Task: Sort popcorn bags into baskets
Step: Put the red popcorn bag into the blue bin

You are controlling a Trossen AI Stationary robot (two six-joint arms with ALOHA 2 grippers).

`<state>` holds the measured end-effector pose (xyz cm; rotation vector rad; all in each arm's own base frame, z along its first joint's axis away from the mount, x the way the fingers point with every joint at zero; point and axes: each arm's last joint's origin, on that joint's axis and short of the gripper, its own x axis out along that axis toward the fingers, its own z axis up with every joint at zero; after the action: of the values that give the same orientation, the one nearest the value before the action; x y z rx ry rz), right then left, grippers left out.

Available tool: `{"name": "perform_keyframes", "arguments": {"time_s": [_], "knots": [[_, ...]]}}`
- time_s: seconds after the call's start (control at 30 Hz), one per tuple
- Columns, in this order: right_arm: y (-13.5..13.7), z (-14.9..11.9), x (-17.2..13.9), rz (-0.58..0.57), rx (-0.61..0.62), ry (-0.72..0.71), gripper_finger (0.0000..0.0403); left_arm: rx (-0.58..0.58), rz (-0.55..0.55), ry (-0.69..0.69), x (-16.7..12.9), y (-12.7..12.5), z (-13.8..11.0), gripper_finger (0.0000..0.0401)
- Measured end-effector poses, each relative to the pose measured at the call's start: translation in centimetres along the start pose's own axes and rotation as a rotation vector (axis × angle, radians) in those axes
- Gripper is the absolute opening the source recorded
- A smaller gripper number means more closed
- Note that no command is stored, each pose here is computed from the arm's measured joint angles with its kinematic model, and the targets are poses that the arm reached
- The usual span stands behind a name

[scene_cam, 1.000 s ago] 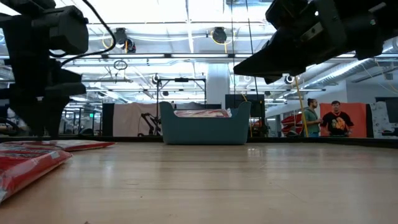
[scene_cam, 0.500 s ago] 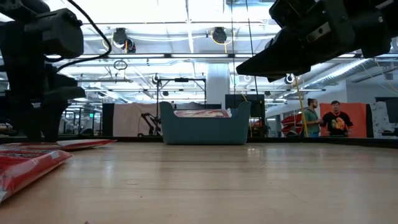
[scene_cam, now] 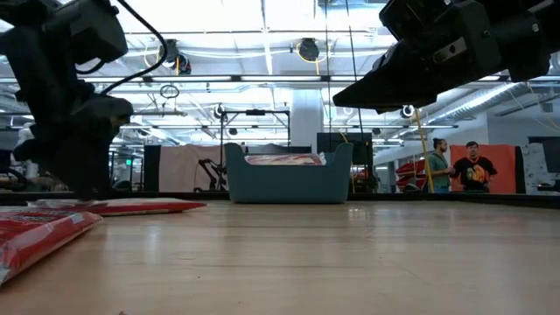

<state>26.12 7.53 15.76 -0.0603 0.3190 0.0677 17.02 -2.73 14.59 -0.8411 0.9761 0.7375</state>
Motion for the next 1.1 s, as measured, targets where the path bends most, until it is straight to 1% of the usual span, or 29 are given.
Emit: {"name": "perform_keyframes", "arguments": {"time_s": [0.1, 0.13, 0.2, 0.27, 0.37, 0.47, 0.6, 0.73, 0.83, 0.97, 1.1], "knots": [[0.0, 0.0, 0.0, 0.000, -0.002, 0.001, 0.0000, 0.005, -0.014, 0.021, -0.4, -0.5, 0.0, 0.0179], [0.0, 0.0, 0.0, 0.000, -0.002, 0.001, 0.0000, 0.024, -0.019, 0.028, -0.6, -0.6, 0.0, 0.0179], [0.0, 0.0, 0.0, 0.000, -0.001, 0.005, 0.0000, 0.098, -0.013, 0.043, -0.9, -0.8, 0.1, 0.0179], [0.0, -0.1, 0.0, 0.000, -0.002, 0.012, 0.0000, 0.162, 0.017, 0.058, -1.4, -0.9, 0.2, 0.0180], [0.0, -0.2, 0.0, 0.000, -0.003, 0.018, 0.0000, 0.229, 0.089, 0.093, -2.2, -0.6, 0.3, 0.0189], [0.0, -0.2, 0.0, 0.000, -0.007, 0.019, 0.0000, 0.245, 0.121, 0.146, -2.3, -0.2, 0.2, 0.0214], [0.0, -0.2, 0.0, 0.000, -0.007, 0.019, 0.0000, 0.242, 0.093, 0.239, -2.0, 0.0, -0.3, 0.0264], [0.0, -0.2, 0.0, -0.001, -0.008, 0.019, 0.0000, 0.247, 0.092, 0.242, -2.0, 0.0, -0.3, 0.0311], [0.0, -0.2, 0.0, 0.000, -0.002, 0.019, 0.0000, 0.286, 0.087, 0.238, -1.9, 0.0, -0.3, 0.0332], [0.1, -0.2, 0.0, 0.003, 0.001, 0.020, 0.0000, 0.314, 0.056, 0.257, -0.9, 0.7, -0.7, 0.0332], [0.1, -0.2, 0.0, 0.005, 0.003, 0.021, 0.0000, 0.320, 0.029, 0.259, 0.5, 1.8, -1.3, 0.0308]]}}
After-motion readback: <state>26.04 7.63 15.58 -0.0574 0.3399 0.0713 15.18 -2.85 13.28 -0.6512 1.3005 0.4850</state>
